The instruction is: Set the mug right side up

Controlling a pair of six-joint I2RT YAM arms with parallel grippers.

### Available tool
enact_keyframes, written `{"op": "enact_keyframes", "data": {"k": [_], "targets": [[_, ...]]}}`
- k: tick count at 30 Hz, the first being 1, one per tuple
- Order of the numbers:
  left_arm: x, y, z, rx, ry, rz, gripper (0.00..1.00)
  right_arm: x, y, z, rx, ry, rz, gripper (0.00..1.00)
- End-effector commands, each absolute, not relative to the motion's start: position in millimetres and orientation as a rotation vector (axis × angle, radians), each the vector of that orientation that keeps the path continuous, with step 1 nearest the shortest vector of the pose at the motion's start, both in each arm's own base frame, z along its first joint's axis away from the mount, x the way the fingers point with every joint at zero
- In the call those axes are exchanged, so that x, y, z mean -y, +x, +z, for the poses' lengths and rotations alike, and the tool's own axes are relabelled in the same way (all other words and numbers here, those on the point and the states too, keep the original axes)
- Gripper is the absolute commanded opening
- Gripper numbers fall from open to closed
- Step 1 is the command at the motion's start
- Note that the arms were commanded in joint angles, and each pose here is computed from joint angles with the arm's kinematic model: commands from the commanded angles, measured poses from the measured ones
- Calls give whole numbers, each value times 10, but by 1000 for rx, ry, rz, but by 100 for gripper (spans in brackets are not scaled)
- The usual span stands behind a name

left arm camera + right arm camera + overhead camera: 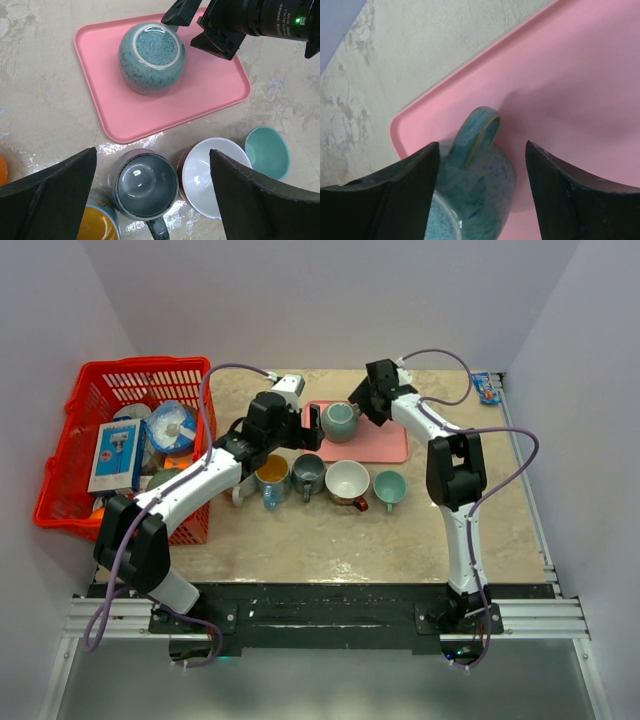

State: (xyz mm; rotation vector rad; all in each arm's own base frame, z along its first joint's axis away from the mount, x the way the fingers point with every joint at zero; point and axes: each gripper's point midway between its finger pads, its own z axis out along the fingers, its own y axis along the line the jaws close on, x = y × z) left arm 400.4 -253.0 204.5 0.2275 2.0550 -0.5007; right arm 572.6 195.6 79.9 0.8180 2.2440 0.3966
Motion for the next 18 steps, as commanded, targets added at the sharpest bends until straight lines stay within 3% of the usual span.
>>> {"op": "enact_keyframes", "data": {"k": [1, 16, 18], "targets": [[2467, 4036, 2213, -2002, 199, -494, 98, -2014, 5823, 996, -2183, 879, 390, 69], [2360, 3938, 2215, -2000, 192, -468, 98, -2044, 5856, 711, -2217, 948, 341, 59], [2354, 3930, 2221, -1998, 193, -467, 98, -2041, 5872, 678, -2220, 952, 331, 54]]}}
